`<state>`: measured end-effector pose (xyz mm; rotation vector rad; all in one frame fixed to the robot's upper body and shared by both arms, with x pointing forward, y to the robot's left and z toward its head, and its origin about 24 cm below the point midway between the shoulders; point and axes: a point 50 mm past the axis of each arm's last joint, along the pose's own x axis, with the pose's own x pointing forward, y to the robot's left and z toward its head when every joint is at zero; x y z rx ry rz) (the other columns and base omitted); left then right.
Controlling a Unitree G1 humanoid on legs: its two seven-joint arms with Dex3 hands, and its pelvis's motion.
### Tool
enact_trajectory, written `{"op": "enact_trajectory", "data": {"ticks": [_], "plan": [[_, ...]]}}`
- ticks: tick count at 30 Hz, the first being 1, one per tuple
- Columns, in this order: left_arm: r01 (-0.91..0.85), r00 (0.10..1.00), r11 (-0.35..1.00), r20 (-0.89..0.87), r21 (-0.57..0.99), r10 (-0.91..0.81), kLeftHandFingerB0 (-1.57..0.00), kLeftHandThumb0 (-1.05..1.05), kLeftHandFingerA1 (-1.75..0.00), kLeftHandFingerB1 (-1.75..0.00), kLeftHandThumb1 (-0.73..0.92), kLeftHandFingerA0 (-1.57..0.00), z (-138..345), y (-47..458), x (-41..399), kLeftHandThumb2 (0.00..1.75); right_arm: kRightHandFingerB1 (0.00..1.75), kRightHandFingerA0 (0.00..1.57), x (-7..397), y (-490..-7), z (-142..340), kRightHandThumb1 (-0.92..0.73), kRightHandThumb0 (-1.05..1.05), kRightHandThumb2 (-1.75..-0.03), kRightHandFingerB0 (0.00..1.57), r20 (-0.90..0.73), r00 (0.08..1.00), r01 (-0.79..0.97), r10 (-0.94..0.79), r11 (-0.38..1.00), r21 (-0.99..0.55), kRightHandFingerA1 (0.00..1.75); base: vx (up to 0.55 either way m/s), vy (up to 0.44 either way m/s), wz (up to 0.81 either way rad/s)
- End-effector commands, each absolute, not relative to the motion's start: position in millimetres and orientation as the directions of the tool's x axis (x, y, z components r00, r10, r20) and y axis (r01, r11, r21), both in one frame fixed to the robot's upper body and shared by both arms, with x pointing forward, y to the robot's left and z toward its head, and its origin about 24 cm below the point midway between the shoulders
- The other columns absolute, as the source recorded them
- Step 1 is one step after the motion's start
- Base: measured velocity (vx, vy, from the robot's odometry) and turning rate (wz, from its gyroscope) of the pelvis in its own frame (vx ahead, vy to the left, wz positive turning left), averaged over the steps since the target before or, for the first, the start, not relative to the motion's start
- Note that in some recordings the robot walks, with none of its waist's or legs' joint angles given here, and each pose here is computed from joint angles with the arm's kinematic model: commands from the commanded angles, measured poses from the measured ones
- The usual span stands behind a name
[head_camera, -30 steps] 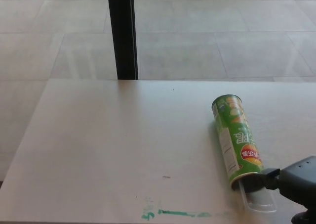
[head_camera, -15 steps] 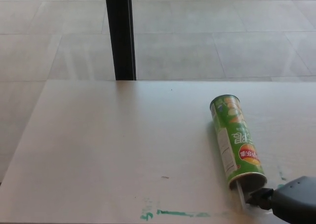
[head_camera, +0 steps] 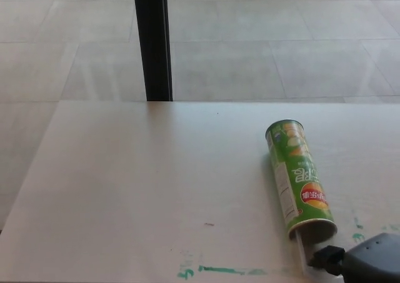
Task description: Use the finger on the right hand of the robot to pull out the chips tray kept inside a container in the middle of the desk
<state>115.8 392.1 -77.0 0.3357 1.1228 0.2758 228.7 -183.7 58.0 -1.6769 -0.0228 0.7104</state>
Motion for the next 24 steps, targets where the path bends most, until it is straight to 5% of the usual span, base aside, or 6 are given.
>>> {"op": "enact_trajectory", "data": {"ticks": [1,24], "plan": [[-0.051,0.395,0.906,-0.825,0.421,0.405,-0.59,-0.47,-0.61,-0.57,0.74,-0.55,-71.9,400.1,111.9,0.62,0.36,0.96,212.3,-185.6,52.5,-0.50,-0.18,-0.55,0.39,-0.514,0.755,-0.431,0.407,-0.282,-0.857,1.17,0.00,0.000,0.00],[-0.046,0.396,0.905,-0.823,0.424,0.406,-0.59,-0.47,-0.63,-0.57,0.74,-0.58,-72.3,399.9,111.0,0.62,0.37,0.90,173.1,-199.0,49.0,-0.50,-0.16,-0.55,0.38,-0.554,0.722,-0.507,0.414,-0.229,-0.831,1.25,0.00,0.000,0.00]]}}
